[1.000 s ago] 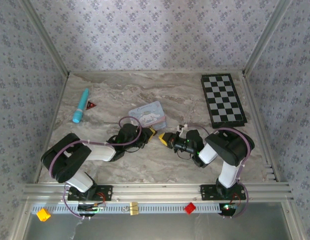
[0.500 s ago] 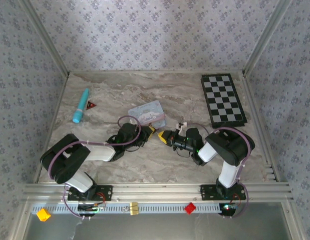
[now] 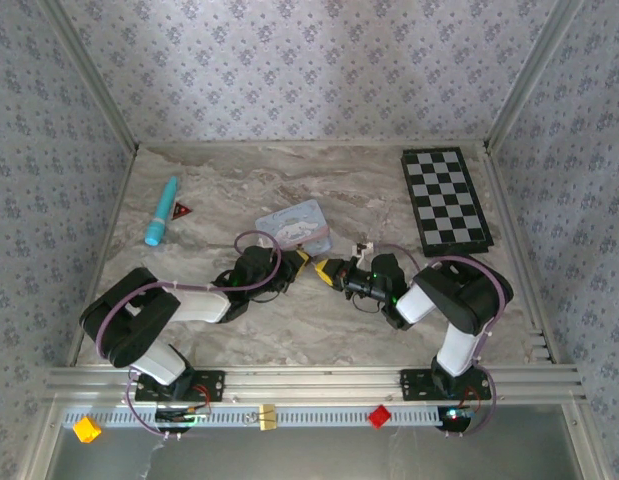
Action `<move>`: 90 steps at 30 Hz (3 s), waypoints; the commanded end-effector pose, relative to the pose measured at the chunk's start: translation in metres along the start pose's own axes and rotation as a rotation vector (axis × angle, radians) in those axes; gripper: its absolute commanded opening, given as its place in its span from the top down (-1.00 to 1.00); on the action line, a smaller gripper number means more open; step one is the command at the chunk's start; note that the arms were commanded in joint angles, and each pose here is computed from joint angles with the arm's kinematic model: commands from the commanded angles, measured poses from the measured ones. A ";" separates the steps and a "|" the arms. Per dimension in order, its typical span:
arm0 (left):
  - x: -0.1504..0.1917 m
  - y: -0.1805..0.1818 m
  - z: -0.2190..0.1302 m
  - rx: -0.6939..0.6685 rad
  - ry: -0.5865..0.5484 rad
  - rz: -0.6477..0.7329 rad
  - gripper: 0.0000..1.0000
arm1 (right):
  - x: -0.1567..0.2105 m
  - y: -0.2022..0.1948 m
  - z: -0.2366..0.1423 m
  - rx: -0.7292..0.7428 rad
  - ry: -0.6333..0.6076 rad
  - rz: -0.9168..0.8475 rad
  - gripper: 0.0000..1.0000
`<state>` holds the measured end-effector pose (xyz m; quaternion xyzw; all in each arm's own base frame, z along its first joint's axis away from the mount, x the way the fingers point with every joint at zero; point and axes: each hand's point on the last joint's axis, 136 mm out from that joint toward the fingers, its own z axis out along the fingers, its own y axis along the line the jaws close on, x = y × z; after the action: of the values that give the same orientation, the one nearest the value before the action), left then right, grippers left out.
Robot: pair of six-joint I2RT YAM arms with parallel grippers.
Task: Unlock the padlock with the key
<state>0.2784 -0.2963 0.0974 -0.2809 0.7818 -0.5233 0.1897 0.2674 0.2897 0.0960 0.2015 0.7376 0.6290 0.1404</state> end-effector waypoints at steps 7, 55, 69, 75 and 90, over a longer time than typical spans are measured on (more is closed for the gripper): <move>0.033 -0.010 0.005 0.037 0.139 0.042 1.00 | 0.007 0.017 0.001 -0.064 -0.017 -0.093 1.00; 0.013 0.029 0.024 -0.068 0.086 0.050 0.35 | 0.008 -0.044 -0.006 0.100 -0.066 -0.043 1.00; 0.006 0.043 0.027 -0.126 0.074 0.064 0.44 | -0.014 -0.048 -0.037 0.117 -0.154 -0.055 1.00; -0.004 0.057 0.009 -0.341 -0.003 0.263 0.20 | -0.014 -0.064 -0.046 0.177 -0.146 -0.073 1.00; -0.009 0.073 0.054 -0.230 -0.022 0.287 0.20 | -0.009 -0.066 -0.044 0.172 -0.126 -0.091 1.00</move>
<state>0.3003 -0.3058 0.0410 -0.2022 0.8477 -0.4221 0.2497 0.2497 0.2379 0.0347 0.2329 0.7868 0.5391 0.1897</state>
